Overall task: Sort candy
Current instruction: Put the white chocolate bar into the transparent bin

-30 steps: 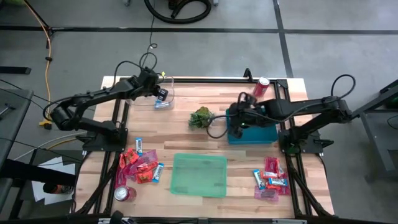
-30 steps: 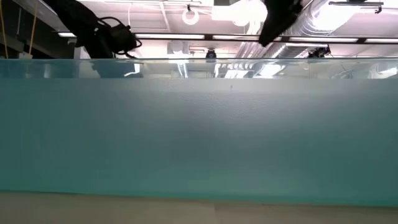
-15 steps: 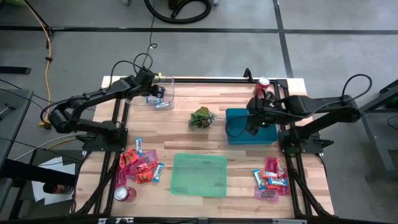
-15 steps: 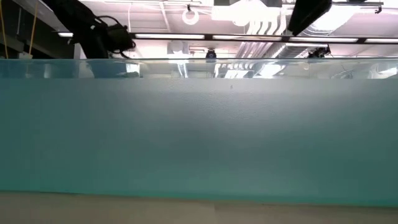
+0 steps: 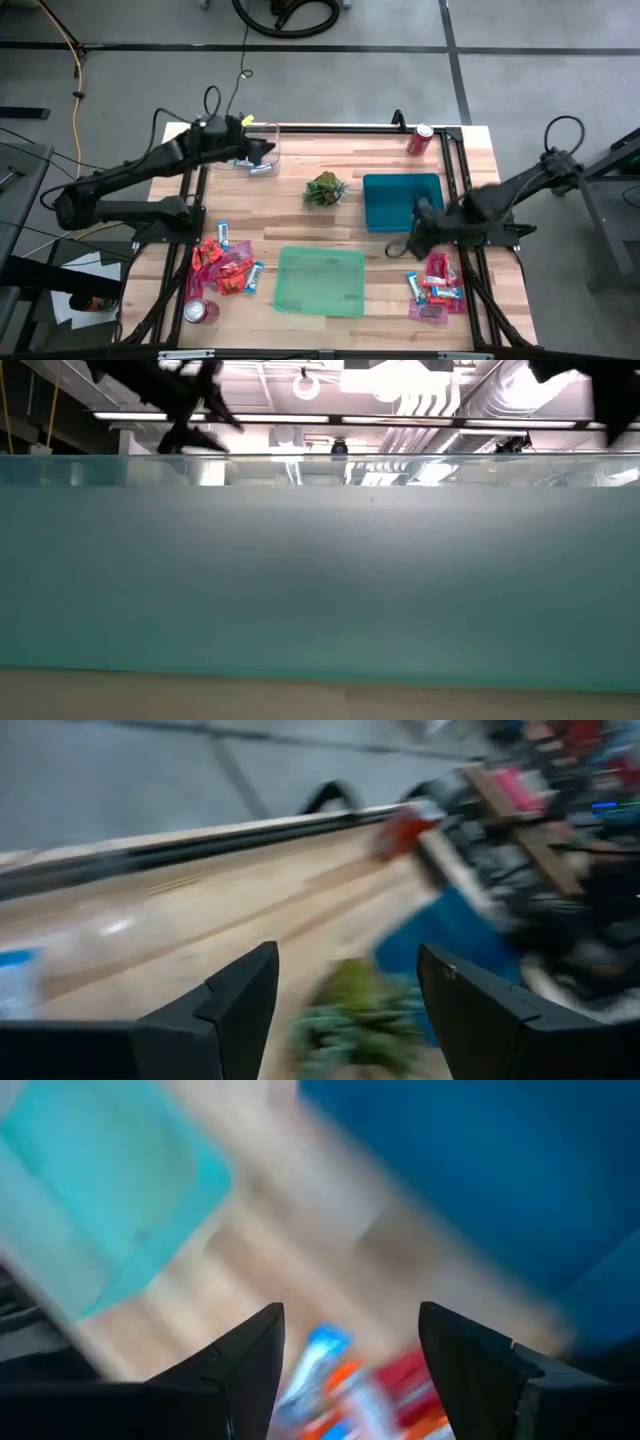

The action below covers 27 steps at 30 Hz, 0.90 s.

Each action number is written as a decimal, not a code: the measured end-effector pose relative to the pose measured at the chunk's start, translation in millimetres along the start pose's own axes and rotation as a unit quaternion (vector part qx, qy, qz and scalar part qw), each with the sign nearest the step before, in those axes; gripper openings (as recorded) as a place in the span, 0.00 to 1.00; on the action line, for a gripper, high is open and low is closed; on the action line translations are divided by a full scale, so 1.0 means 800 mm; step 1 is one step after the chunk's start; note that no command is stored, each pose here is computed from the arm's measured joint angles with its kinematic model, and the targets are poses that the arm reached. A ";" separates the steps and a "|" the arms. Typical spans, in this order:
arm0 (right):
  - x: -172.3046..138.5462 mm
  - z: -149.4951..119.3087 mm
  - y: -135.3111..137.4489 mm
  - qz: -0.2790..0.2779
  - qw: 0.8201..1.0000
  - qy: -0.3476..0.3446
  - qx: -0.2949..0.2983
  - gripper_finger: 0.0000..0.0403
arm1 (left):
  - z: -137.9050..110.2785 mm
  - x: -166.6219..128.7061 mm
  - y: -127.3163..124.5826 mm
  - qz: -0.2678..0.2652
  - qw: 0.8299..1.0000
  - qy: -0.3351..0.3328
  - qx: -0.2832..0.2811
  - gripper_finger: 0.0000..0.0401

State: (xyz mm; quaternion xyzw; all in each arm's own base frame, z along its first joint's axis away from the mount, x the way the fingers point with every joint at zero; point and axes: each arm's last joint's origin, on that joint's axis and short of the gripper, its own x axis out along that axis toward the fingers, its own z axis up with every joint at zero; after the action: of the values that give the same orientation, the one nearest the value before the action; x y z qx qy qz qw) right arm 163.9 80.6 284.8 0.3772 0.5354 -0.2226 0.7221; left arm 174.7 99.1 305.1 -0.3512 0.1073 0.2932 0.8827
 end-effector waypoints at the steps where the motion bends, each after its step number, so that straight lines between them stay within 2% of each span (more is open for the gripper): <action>1: 0.017 -0.010 0.002 0.020 0.999 0.024 0.023 0.56 | -0.001 -0.002 -0.009 -0.022 1.000 -0.008 0.006 0.56; 6: 0.094 -0.049 0.020 0.127 0.983 0.082 0.107 0.56 | -0.011 -0.007 -0.049 -0.101 0.993 -0.041 0.050 0.56; 8: 0.117 -0.057 0.026 0.136 0.978 0.093 0.128 0.56 | -0.015 -0.007 -0.059 -0.117 0.990 -0.050 0.064 0.56; 11: 0.139 -0.064 0.029 0.091 0.981 0.114 0.128 0.56 | -0.018 -0.007 -0.067 -0.129 0.987 -0.063 0.075 0.56; 15: 0.146 -0.065 0.040 0.010 0.986 0.116 0.119 0.56 | -0.017 -0.006 -0.070 -0.134 0.985 -0.070 0.079 0.56; 21: 0.165 -0.067 0.054 -0.109 0.982 0.113 0.103 0.56 | -0.018 -0.006 -0.070 -0.134 0.985 -0.069 0.080 0.56; 27: 0.198 -0.073 0.054 -0.167 0.972 0.131 0.105 0.56 | -0.018 -0.005 -0.069 -0.128 0.986 -0.070 0.084 0.56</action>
State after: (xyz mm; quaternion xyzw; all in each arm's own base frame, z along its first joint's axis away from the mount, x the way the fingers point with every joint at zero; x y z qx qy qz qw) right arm 211.6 166.1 140.3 0.3824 0.6542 -0.3438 0.5546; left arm 204.4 55.1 327.3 -0.2653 0.0231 0.1914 0.9447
